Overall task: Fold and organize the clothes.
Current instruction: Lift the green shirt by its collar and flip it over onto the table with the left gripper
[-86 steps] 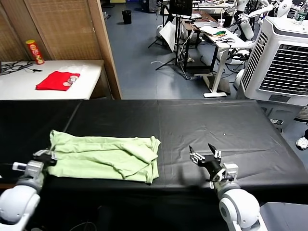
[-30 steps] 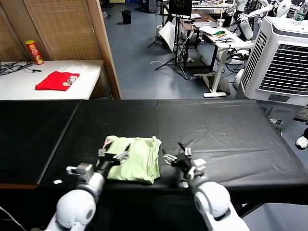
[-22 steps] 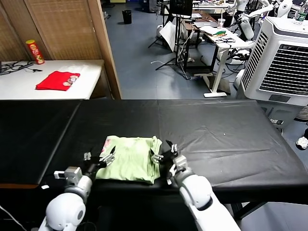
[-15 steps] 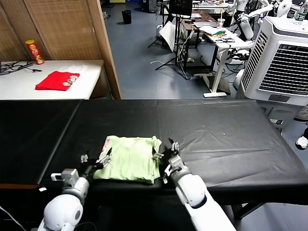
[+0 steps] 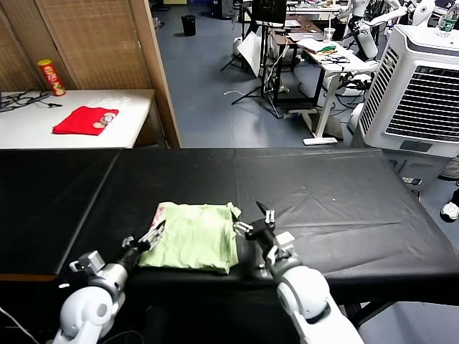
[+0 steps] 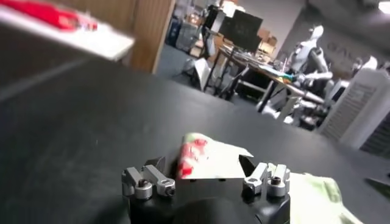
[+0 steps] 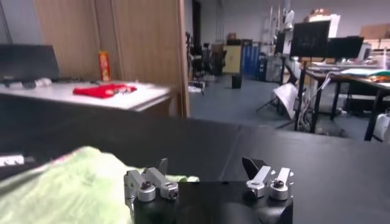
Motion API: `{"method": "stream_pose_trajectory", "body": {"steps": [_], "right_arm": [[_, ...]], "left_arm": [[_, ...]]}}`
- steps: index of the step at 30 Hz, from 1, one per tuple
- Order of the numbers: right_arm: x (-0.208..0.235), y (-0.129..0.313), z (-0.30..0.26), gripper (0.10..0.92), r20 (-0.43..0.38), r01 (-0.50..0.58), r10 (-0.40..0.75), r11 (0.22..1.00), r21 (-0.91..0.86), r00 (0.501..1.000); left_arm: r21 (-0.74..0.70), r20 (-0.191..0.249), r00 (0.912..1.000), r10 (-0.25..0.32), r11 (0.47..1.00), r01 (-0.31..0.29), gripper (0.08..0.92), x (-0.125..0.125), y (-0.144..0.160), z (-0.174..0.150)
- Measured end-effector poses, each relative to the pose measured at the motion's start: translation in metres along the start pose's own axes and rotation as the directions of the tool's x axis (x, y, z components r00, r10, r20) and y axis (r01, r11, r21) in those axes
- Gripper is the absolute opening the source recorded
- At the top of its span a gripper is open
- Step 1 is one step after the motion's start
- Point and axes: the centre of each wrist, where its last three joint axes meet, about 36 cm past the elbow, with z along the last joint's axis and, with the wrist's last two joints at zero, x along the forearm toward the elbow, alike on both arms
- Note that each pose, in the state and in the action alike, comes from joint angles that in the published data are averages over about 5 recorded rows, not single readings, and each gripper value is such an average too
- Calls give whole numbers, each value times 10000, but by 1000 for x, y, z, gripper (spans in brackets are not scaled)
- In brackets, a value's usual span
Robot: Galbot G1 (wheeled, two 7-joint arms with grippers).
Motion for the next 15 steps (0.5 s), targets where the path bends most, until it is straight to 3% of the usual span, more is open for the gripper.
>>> {"method": "stream_pose_trajectory", "body": {"steps": [3, 6, 10, 15], "right_arm": [[9, 1, -4, 798, 124, -14, 15, 10000, -83, 9999], [14, 2, -5, 798, 187, -49, 52, 9999, -150, 9998], [18, 2, -5, 798, 249, -114, 119, 9997, -201, 9996], [21, 2, -5, 798, 273, -242, 248, 9994, -232, 9993]], "left_arm": [[633, -223, 9997, 74, 9980, -60, 787, -3, 6, 1], [1209, -348, 9992, 177, 9926, -134, 692, -4, 9, 1], [1544, -388, 9989, 259, 9878, -197, 478, -4, 9, 1], [1025, -276, 9996, -63, 9947, 91, 230, -3, 6, -1]]}}
